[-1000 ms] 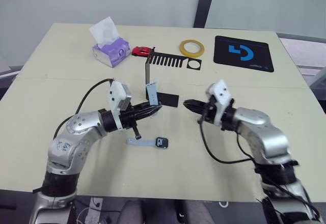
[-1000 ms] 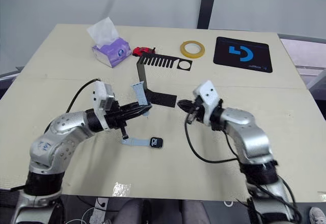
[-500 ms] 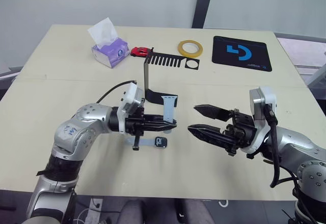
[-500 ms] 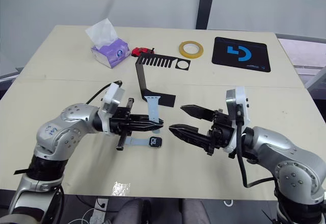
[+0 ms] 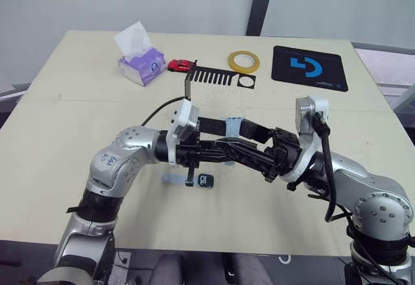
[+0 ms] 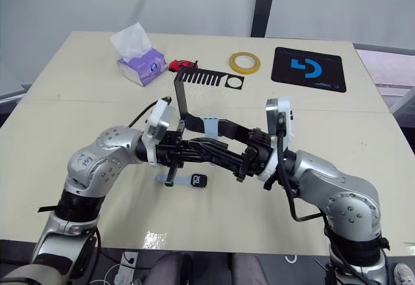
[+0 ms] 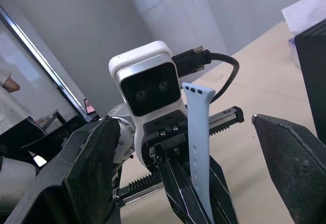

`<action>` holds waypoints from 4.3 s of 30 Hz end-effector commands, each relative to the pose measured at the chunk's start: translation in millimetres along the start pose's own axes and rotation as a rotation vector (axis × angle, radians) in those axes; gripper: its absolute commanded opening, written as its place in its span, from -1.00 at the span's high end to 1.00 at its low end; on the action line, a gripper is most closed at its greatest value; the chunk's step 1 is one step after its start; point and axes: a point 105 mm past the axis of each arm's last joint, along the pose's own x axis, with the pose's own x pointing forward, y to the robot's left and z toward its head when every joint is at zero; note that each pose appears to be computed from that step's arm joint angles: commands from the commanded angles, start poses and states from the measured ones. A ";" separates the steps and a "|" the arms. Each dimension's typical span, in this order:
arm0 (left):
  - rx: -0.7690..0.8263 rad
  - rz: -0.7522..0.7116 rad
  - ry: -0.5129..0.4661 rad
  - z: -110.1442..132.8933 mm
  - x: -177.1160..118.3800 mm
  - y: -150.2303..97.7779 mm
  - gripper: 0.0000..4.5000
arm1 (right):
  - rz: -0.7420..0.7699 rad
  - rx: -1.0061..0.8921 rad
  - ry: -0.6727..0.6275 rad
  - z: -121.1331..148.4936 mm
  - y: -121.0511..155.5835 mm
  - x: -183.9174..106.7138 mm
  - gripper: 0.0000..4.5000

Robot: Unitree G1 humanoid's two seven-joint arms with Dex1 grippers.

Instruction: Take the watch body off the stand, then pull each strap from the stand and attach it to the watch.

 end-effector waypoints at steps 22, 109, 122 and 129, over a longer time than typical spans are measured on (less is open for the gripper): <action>0.037 -0.003 0.021 0.5 -1.0 -4.7 1.00 | 0.013 -0.036 -0.013 10.6 0.3 -2.3 -0.42; 0.015 0.044 -0.038 18.1 5.8 2.9 1.00 | -0.039 -0.020 -0.141 7.5 -1.1 2.8 0.98; -0.002 -0.019 0.318 -8.8 -49.2 -9.0 -0.99 | -0.176 -0.482 0.162 0.5 -1.2 -26.7 1.00; 0.133 -0.008 0.544 -53.4 -55.5 -0.8 -0.99 | -0.218 -0.843 0.370 -13.2 8.0 -51.6 1.00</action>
